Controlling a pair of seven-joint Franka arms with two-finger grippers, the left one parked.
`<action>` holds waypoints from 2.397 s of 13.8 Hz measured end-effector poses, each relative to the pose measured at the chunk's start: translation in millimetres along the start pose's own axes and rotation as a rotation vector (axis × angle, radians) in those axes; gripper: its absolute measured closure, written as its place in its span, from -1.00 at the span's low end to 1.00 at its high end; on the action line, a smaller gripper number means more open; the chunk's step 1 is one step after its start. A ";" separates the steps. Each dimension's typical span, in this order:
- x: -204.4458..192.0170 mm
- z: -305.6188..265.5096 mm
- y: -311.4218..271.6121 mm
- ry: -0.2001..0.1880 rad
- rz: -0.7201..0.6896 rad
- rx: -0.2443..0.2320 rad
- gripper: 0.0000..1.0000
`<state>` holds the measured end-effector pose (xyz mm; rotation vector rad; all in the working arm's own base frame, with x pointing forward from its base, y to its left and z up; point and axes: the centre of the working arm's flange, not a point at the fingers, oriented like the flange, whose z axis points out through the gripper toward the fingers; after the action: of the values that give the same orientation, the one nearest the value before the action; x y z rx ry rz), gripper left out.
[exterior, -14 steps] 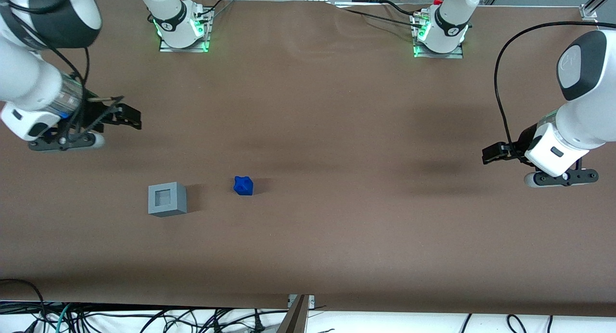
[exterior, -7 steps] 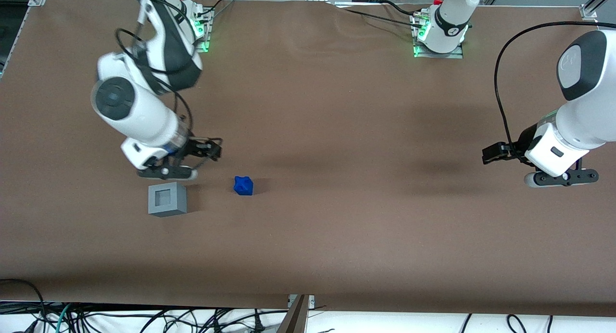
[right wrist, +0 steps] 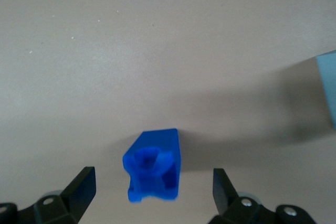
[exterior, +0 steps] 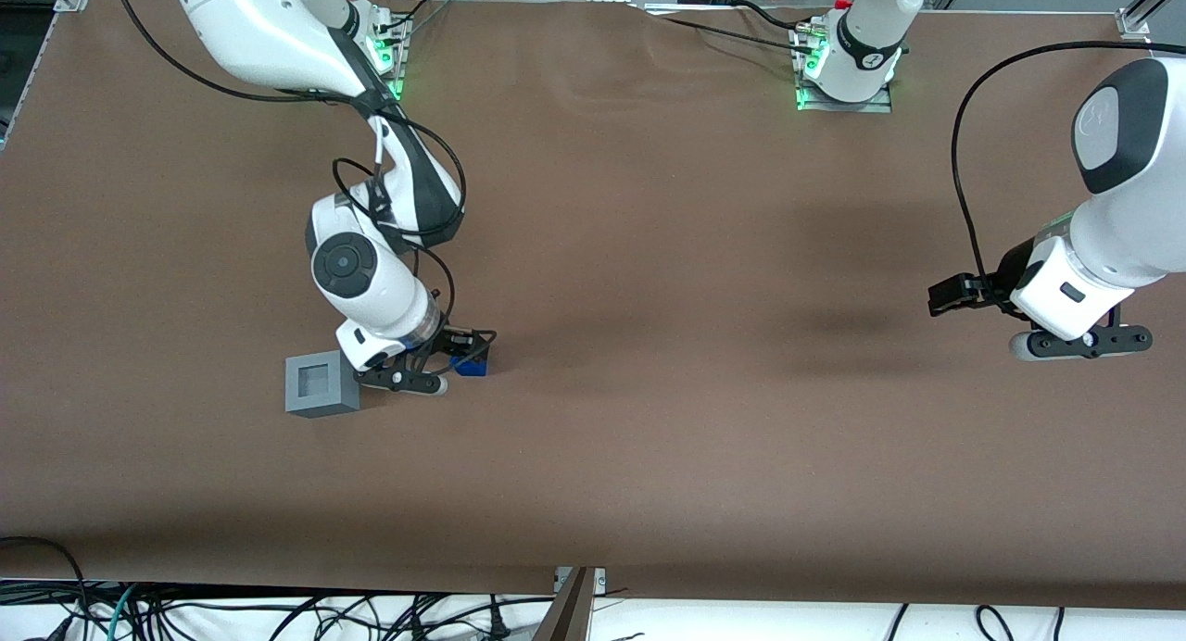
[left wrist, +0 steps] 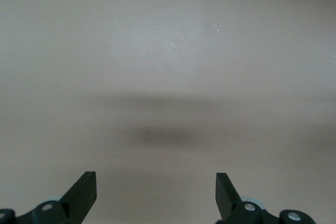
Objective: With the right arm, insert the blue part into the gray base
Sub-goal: 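Move the open right gripper over the blue block, then lower the right gripper around the blue block and close it, then lift the blue block and carry it over the gray base's hole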
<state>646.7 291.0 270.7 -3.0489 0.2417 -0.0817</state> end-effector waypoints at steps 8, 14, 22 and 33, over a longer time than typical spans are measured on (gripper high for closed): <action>-10.6 16.8 -17.7 -0.009 0.049 -0.014 -0.97; -6.0 27.5 -6.9 -0.010 -0.056 -0.042 -0.97; -9.7 37.6 -7.7 -0.024 -0.066 -0.050 -0.61; 10.8 16.2 15.0 -0.033 -0.166 -0.062 -0.07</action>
<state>655.9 275.8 253.7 -3.1235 -0.0121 -0.0348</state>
